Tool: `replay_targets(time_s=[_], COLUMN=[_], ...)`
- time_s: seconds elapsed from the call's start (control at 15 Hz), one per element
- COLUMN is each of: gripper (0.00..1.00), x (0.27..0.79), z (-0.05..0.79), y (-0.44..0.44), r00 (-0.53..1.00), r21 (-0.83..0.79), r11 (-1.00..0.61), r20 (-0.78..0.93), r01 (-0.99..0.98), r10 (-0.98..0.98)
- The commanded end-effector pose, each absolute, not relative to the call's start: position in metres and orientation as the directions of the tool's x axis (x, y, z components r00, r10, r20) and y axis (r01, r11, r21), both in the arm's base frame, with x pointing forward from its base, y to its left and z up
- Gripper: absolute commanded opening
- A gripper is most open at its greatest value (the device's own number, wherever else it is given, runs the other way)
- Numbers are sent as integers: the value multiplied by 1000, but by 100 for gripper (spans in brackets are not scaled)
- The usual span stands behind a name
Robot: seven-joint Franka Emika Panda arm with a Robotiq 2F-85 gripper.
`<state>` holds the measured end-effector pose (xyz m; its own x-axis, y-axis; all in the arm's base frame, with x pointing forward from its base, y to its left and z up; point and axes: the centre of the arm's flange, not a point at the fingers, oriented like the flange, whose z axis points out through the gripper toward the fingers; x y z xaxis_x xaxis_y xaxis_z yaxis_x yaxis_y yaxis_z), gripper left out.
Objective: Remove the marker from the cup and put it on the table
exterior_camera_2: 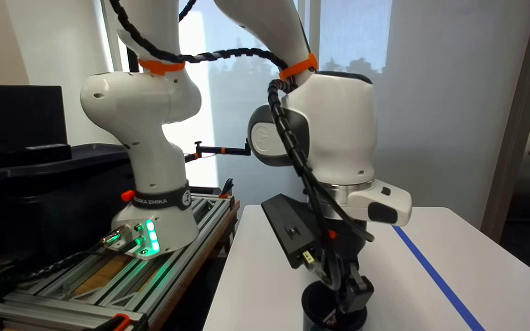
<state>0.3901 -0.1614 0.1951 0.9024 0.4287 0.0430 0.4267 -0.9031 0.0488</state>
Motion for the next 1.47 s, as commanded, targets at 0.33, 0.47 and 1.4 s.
replay_targets(time_s=[0.33,0.47,1.4], gripper=[39,35,0], x=[397,398,402], z=[188,187,173], y=[-155,-153,-155], r00=[874,872,853], r21=[38,39,31], r11=[-876,-873,-854], r20=[56,55,40], r01=[481,486,520], r10=[483,487,521])
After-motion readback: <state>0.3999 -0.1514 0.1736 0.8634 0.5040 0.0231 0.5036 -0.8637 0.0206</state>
